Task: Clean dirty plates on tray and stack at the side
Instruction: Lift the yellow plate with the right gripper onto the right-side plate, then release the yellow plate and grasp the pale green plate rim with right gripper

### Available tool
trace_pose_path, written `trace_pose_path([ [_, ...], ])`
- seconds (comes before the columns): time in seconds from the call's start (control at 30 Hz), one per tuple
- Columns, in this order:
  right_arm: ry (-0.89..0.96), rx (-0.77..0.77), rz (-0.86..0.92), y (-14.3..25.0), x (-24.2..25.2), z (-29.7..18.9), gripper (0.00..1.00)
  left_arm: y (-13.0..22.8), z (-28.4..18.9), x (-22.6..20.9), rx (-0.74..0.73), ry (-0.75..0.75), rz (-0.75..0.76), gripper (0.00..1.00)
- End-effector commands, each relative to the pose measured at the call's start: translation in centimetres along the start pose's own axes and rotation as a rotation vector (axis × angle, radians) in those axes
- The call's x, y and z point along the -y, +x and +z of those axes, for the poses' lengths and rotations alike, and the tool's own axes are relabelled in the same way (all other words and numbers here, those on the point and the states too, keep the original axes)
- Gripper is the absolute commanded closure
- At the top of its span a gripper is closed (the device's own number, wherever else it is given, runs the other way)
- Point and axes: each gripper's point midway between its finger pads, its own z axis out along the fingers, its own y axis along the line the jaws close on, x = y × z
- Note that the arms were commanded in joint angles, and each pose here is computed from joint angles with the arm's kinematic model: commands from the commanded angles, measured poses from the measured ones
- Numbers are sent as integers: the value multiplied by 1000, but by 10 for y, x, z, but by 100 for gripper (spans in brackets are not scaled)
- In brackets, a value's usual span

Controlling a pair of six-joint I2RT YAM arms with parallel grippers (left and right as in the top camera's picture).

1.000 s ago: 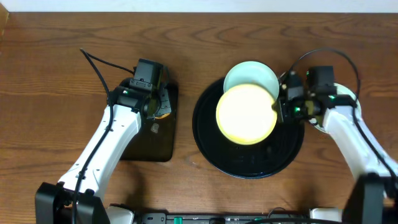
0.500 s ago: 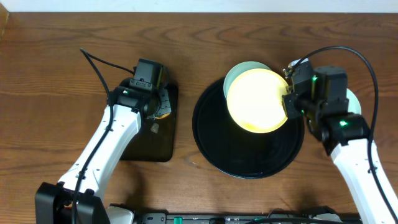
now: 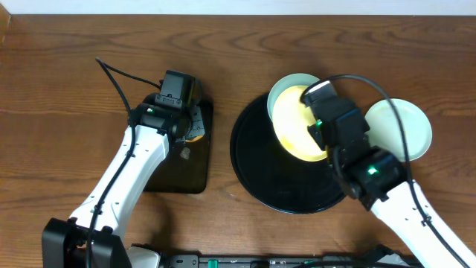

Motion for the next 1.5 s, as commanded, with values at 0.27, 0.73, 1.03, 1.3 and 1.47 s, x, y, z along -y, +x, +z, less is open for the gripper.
trace_pose_path([
  [0.27, 195, -7, -89, -5, 22, -17, 99, 1, 1, -4, -2, -16, -2, 92],
  [0.73, 198, -196, 458, 57, 60, 41, 99, 1, 2, -4, -3, -17, -2, 93],
  [1.03, 321, -419, 912, 155, 116, 82, 99, 1, 1, -4, -3, -17, -2, 93],
  [1.3, 386, -568, 1092, 228, 147, 84, 99, 1, 2, -4, -4, -17, -2, 92],
  [1.47, 273, -538, 1137, 221, 139, 91, 68, 1, 2, -4, -4, -17, -2, 92],
])
